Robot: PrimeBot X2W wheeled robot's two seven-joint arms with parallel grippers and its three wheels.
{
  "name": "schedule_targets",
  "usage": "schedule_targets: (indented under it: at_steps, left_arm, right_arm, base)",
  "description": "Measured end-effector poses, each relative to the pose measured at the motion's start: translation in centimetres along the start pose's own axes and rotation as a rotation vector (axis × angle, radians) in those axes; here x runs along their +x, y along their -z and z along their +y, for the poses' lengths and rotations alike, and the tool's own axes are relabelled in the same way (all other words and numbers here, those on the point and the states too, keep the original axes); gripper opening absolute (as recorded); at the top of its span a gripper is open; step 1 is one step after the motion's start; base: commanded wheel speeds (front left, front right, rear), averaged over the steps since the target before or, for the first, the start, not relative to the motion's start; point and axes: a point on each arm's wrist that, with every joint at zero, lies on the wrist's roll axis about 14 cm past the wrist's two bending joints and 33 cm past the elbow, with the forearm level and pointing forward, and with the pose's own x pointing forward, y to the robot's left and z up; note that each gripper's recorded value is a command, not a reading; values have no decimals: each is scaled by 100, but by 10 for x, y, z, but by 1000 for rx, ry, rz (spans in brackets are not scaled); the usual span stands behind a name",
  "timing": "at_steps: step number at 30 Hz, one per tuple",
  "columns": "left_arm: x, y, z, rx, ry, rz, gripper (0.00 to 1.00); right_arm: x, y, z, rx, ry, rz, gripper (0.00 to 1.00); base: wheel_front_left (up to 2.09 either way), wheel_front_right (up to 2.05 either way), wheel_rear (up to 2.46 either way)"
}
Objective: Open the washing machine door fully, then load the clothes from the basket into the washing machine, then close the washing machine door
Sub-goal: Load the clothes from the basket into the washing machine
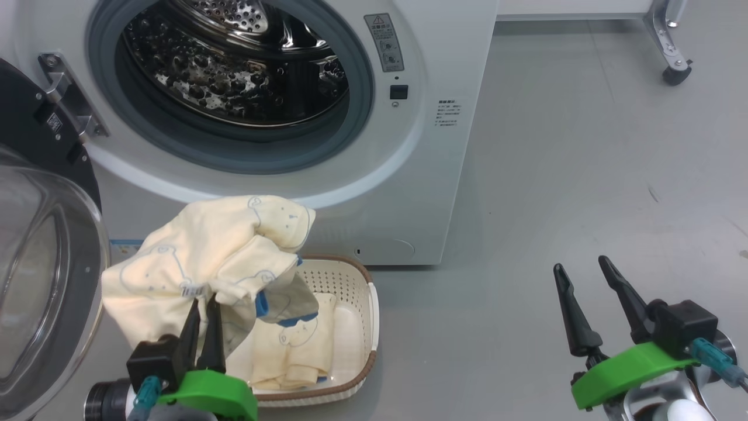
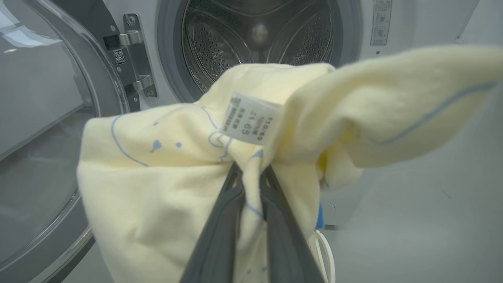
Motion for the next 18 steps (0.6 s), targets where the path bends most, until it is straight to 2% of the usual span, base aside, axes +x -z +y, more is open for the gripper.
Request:
schedule_targets:
  at_steps: [12, 18]
  left_arm:
    - [36, 6, -9, -8, 59, 41, 0]
    - [64, 28, -16, -17, 105, 138, 0]
  right_arm:
    - [5, 17, 3, 10, -9, 51, 100]
    - [16, 26, 7, 17, -25, 73, 100]
  base:
    - [0, 0, 0]
    - [0, 0, 0]
